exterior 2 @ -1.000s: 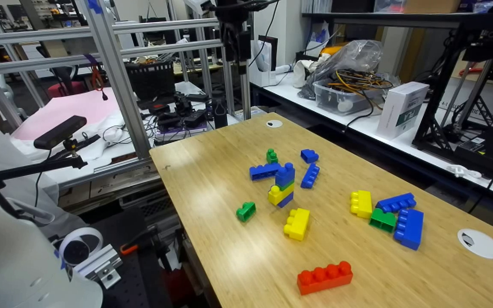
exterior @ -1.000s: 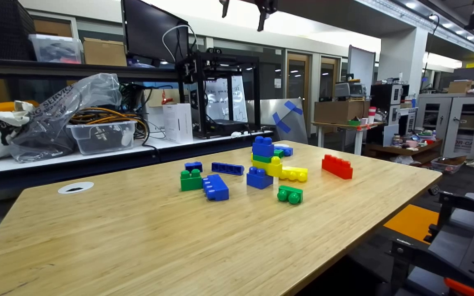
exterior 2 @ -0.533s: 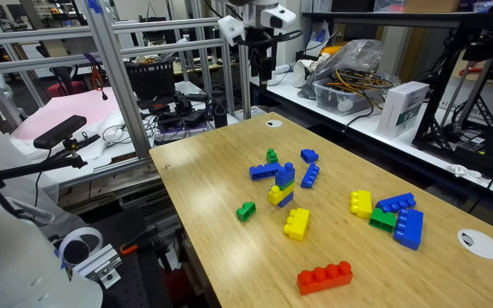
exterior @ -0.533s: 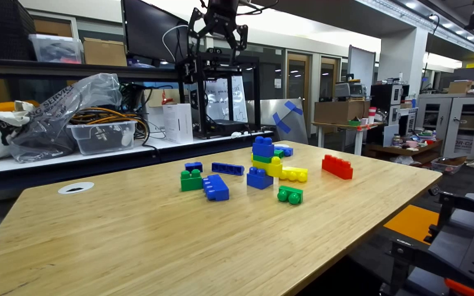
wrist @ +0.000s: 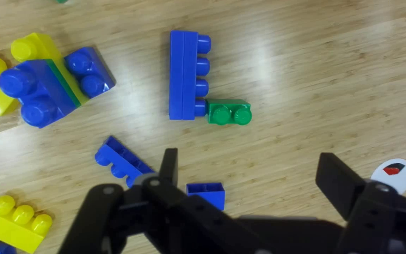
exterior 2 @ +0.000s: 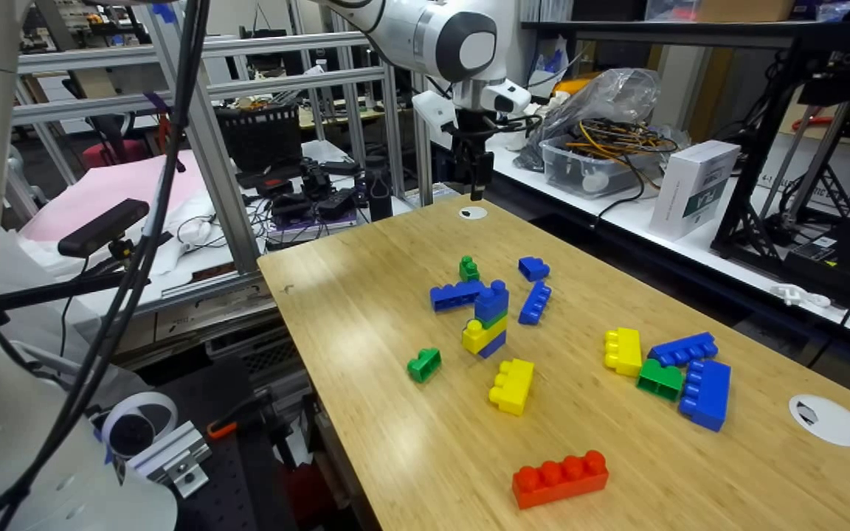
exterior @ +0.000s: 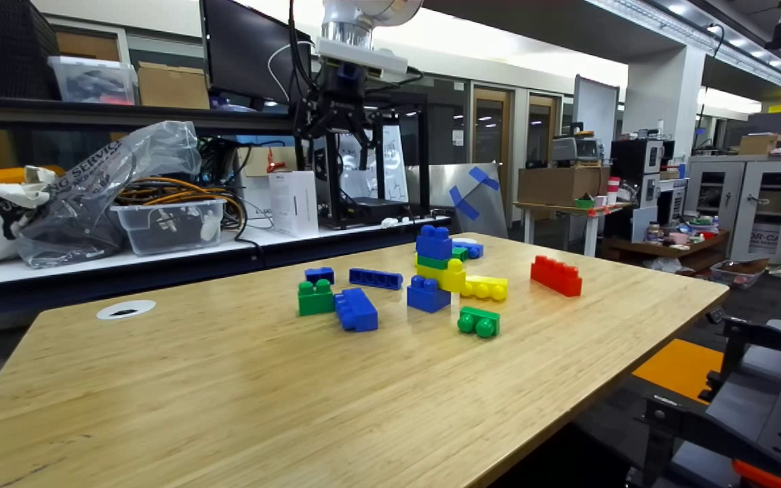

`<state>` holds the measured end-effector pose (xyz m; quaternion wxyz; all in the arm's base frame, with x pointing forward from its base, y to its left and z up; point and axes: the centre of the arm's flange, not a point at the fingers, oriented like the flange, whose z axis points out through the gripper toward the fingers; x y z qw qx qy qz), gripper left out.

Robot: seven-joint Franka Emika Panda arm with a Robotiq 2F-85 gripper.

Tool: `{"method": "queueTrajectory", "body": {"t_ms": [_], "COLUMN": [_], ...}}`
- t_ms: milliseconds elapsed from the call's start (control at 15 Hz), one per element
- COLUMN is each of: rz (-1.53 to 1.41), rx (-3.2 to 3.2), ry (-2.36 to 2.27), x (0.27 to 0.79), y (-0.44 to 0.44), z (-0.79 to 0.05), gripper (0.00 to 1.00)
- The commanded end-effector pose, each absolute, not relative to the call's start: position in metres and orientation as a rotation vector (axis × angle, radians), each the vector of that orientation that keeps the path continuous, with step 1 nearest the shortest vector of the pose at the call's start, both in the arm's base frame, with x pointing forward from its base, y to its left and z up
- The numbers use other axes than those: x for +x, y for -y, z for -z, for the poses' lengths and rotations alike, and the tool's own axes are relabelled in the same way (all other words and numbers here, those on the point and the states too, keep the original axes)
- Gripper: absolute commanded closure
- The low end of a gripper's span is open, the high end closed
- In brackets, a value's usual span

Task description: Move the leftmost green building block and stack it on the centre building blocks

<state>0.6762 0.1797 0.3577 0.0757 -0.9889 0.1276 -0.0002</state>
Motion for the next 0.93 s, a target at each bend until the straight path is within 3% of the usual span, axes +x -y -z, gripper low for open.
{"method": "queueTrajectory", "body": {"t_ms": [0,400,867], "rz": [0.004,-0.004,-0.117], "rx": [-2.965,-2.968,-3.016], "ry": [-0.381,-0.383,-0.316], "x": [0.678,0.679,0.696], "y": [-0.181,-0.179,-0.19], "z": [-0.36,-0.365,-0.309], "gripper": [0.0,0.0,0.0]}}
